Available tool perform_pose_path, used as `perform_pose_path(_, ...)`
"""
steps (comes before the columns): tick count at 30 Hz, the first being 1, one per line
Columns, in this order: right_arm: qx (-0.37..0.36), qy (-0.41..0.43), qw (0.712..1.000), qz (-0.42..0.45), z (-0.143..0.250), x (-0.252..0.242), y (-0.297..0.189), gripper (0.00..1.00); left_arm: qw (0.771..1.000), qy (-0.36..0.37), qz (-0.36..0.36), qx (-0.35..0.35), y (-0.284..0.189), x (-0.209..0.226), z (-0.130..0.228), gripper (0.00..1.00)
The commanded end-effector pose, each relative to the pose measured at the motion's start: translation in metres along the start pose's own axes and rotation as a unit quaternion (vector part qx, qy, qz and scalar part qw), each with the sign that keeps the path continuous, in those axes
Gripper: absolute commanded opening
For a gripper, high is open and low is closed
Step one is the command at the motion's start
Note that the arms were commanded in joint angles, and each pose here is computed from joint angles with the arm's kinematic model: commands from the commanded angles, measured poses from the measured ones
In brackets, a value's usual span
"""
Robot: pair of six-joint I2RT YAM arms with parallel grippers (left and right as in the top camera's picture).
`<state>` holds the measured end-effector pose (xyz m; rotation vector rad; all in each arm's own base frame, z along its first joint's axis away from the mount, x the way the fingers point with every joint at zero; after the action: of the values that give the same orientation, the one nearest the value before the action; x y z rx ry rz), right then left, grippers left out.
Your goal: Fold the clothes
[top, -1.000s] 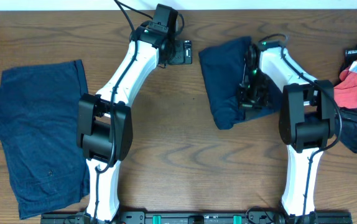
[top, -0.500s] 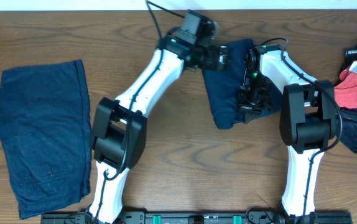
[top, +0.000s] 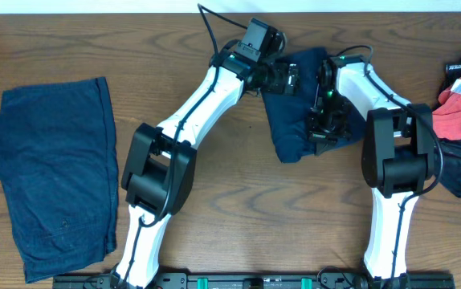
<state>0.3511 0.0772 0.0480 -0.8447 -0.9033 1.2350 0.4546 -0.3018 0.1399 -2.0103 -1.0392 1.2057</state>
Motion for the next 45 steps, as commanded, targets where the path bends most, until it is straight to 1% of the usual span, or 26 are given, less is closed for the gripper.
perform_pose_path(1,-0.017,0.01,1.0,-0.002,-0.009,0.0,-0.012,0.01,1.0,-0.006,-0.009,0.01,0.013,0.007,0.004,0.98)
perform_pose_path(12,-0.064,-0.005,0.998,-0.006,-0.014,0.01,-0.064,0.02,0.999,-0.018,-0.027,0.034,0.034,0.027,0.016,0.98)
perform_pose_path(13,-0.072,-0.005,0.997,-0.004,-0.015,0.01,-0.07,0.07,0.999,-0.02,-0.031,0.033,0.033,0.031,0.016,0.98)
perform_pose_path(14,-0.08,-0.005,0.997,-0.002,-0.017,0.009,-0.076,0.16,0.999,-0.024,-0.032,0.033,0.032,0.034,0.015,0.98)
perform_pose_path(15,-0.089,-0.005,0.996,0.001,-0.018,0.009,-0.082,0.21,0.999,-0.029,-0.032,0.033,0.03,0.037,0.013,0.98)
perform_pose_path(17,-0.108,-0.003,0.994,0.005,-0.019,0.006,-0.097,0.41,0.998,-0.041,-0.032,0.031,0.023,0.046,0.009,0.98)
perform_pose_path(18,-0.116,-0.002,0.993,0.005,-0.019,0.005,-0.104,0.48,0.998,-0.049,-0.035,0.031,0.019,0.05,0.007,0.98)
perform_pose_path(20,-0.135,-0.002,0.991,0.001,-0.021,0.002,-0.119,0.56,0.997,-0.061,-0.042,0.033,0.012,0.059,0.005,0.98)
perform_pose_path(23,-0.165,0.005,0.986,-0.007,-0.025,-0.007,-0.138,0.8,0.995,-0.076,-0.05,0.033,0.0,0.072,0.001,0.98)
perform_pose_path(25,-0.184,0.019,0.983,-0.014,-0.031,-0.019,-0.145,0.86,0.995,-0.082,-0.052,0.025,-0.009,0.077,-0.004,0.98)
perform_pose_path(30,-0.199,0.064,0.978,-0.029,-0.04,-0.061,-0.151,0.93,0.993,-0.102,-0.061,0.011,-0.033,0.095,-0.014,0.98)
perform_pose_path(31,-0.201,0.073,0.976,-0.033,-0.041,-0.07,-0.153,0.93,0.992,-0.107,-0.064,0.011,-0.037,0.1,-0.015,0.98)
perform_pose_path(33,-0.204,0.085,0.974,-0.046,-0.041,-0.088,-0.155,0.98,0.99,-0.122,-0.072,0.017,-0.042,0.112,-0.013,0.98)
perform_pose_path(35,-0.205,0.097,0.972,-0.059,-0.041,-0.106,-0.156,0.99,0.987,-0.136,-0.08,0.027,-0.047,0.122,-0.009,0.98)
perform_pose_path(38,-0.202,0.095,0.971,-0.089,-0.042,-0.124,-0.152,0.99,0.983,-0.153,-0.091,0.045,-0.053,0.134,-0.003,0.98)
perform_pose_path(41,-0.194,0.096,0.972,-0.095,-0.047,-0.139,-0.14,0.99,0.982,-0.156,-0.097,0.054,-0.057,0.141,0.001,0.98)
perform_pose_path(45,-0.178,0.057,0.974,-0.126,-0.06,-0.138,-0.114,0.99,0.981,-0.157,-0.099,0.062,-0.058,0.142,0.004,0.98)
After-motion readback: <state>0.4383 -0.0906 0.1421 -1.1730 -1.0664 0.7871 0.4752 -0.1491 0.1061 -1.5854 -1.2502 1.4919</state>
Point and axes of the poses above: each gripper's point midway between its finger pads, its own y axis out along the fingers, its own x axis along the line the jaws close on, z = x × y, the point moved 5 cm from there along -y, back along the fingers, and after that the axes turned 3 degrees about -y, right-handed, at the moved point
